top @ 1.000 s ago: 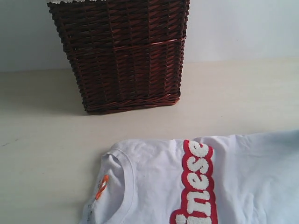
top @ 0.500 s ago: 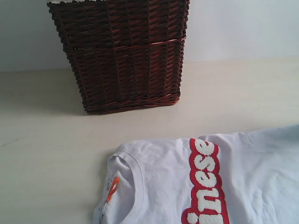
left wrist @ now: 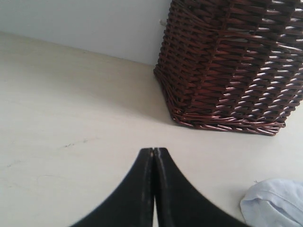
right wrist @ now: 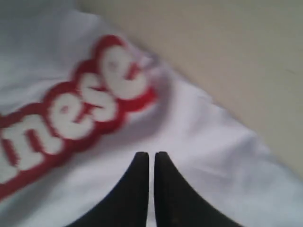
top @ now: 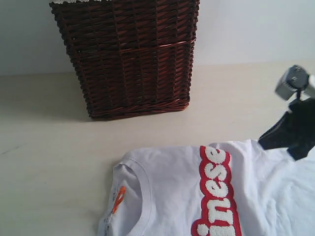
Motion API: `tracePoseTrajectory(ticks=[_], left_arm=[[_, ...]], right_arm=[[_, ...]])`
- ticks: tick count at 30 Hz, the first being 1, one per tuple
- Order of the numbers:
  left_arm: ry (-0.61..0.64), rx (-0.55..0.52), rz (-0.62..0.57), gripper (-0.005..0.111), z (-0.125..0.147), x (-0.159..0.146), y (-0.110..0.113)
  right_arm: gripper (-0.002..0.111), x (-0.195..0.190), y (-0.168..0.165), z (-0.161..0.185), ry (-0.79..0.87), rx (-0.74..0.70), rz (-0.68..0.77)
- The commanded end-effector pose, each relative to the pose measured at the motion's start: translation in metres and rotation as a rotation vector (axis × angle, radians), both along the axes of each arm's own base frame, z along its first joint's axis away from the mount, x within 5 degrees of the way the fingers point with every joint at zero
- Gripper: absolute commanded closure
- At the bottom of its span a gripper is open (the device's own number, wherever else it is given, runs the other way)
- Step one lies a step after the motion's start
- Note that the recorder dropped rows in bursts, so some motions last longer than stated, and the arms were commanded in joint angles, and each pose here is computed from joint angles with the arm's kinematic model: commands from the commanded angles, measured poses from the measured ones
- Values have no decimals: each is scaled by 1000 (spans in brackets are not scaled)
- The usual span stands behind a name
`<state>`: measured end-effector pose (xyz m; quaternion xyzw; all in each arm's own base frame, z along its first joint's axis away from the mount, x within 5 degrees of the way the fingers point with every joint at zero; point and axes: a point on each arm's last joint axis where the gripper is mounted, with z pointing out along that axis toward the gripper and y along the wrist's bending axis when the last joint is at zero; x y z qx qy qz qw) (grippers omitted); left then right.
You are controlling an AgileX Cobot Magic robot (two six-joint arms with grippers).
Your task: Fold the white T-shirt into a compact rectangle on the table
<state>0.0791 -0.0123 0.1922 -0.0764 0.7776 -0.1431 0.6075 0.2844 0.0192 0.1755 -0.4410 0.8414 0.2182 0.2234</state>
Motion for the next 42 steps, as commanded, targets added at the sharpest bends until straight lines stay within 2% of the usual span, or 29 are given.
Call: tracePoseTrajectory(ticks=[1,3,6,10,13,15,21,26,28,29,31,34,36,39,42], left_arm=[[-5,-6,-4,107,0,-1,0],[-5,-6,-4,107,0,-1,0],[-5,-6,-4,107,0,-1,0],[-5,-6,-4,107,0,-1,0],[-5,-6,-4,107,0,-1,0],[-5,-6,-4,107,0,-1,0],[-5,-6,-4,107,0,-1,0],[-5,-6,-4,107,0,-1,0],[-5,-6,-4,107,0,-1,0],[-5,-6,-4,107,0,-1,0],[-5,-6,-4,107,0,-1,0],[-5,-6,-4,107,0,-1,0],[-5,-6,-4,107,0,-1,0],[-5,-6,-4,107,0,-1,0],[-5,-6,-4,107,0,-1,0]], right_arm=[[103,-26,67,-1,50,23,145],[103,-37,105,-9,139,12,122],[103,-40,132,-35,239,-41,25],[103,-45,142,-79,350,-126,51],[103,-32,140,-94,365,-215,-19],[103,-17,144,-93,343,-219,-90],[103,21,162,-67,216,-151,-107],[103,24,167,-52,241,-116,-94],[103,20,167,-29,216,-93,-59],[103,16,165,-2,150,-71,-42],[103,13,159,30,11,-72,-32],[102,8,143,91,-291,-58,-86],[100,-2,123,139,-499,32,-229],[96,-24,82,202,-833,261,-546],[94,-65,33,242,-1208,508,-904]])
